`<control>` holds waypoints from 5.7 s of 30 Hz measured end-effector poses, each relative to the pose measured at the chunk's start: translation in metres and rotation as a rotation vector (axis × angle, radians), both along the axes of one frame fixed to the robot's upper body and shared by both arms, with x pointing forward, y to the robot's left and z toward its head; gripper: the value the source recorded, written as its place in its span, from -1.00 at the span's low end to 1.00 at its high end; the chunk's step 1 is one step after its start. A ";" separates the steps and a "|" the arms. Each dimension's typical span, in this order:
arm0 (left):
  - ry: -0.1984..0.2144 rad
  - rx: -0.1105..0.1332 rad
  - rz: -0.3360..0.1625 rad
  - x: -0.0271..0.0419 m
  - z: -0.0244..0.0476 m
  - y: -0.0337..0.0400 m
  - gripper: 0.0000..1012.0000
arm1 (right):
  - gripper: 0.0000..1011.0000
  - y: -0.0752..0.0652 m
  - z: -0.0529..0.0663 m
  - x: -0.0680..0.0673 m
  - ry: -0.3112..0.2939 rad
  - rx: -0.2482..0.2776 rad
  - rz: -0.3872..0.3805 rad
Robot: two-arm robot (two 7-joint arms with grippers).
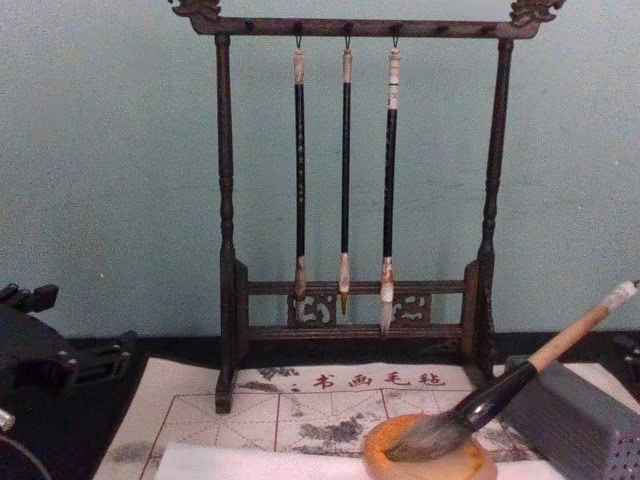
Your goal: Pick up the brush from the inkstone, write on the paper, then place the brush back to its original position.
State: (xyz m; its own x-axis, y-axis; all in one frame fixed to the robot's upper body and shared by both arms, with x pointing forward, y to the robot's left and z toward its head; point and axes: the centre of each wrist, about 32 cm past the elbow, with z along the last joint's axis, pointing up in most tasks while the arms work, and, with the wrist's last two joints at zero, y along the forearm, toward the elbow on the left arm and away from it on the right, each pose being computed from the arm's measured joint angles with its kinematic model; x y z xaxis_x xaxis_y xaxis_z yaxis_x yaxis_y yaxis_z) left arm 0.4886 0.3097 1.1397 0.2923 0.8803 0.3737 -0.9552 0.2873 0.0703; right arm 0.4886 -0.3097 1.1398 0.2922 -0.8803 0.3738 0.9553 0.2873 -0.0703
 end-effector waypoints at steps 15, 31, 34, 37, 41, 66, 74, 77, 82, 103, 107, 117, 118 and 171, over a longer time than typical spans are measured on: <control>0.000 0.000 0.000 0.0000 0.0000 0.0000 0.98 | 0.98 0.000 0.000 0.000 0.000 0.000 0.000; 0.000 0.000 0.000 0.0000 0.0000 0.0000 0.98 | 0.98 0.000 0.000 0.000 0.000 0.000 0.000; 0.000 0.000 0.000 0.0000 0.0000 0.0000 0.98 | 0.98 0.000 0.000 0.000 0.000 0.000 0.000; 0.000 0.000 0.000 0.0000 0.0000 0.0000 0.98 | 0.98 0.000 0.000 0.000 0.000 0.000 0.000; 0.000 0.000 0.000 0.0000 0.0000 0.0000 0.98 | 0.98 0.000 0.000 0.000 0.000 0.000 0.000; 0.000 0.000 0.000 0.0000 0.0000 0.0000 0.98 | 0.98 0.000 0.000 0.000 0.000 0.000 0.000; 0.000 0.000 0.000 0.0000 0.0000 0.0000 0.98 | 0.98 0.000 0.000 0.000 0.000 0.000 0.000; 0.000 0.000 0.000 0.0000 0.0000 0.0000 0.98 | 0.98 0.000 0.000 0.000 0.000 0.000 0.000; 0.000 0.000 0.000 0.0000 0.0000 0.0000 0.98 | 0.98 0.000 0.000 0.000 0.001 0.005 0.002; 0.000 0.000 0.000 0.0000 0.0000 0.0000 0.98 | 0.98 0.005 0.010 0.000 0.254 0.537 -0.010; 0.000 0.000 0.000 0.0000 0.0000 0.0000 0.98 | 0.98 0.008 0.011 0.004 0.286 0.639 -0.025; 0.000 0.000 0.000 0.0000 0.0000 0.0000 0.98 | 0.98 0.019 0.012 0.017 0.345 0.899 -0.071; 0.000 0.000 0.000 0.0000 0.0000 0.0000 0.98 | 0.98 0.019 0.012 0.018 0.347 0.911 -0.074; 0.000 0.000 0.000 0.0000 0.0000 0.0000 0.98 | 0.98 0.048 0.020 0.044 0.459 1.124 -0.142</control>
State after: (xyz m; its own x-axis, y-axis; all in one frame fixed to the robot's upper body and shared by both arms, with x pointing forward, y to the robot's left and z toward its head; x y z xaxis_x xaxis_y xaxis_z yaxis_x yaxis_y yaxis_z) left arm 0.4886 0.3096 1.1398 0.2923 0.8803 0.3737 -0.9552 0.2874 0.0703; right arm 0.5327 -0.2616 1.1593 0.0718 -0.6812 -0.7286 0.9349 0.3006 -0.1889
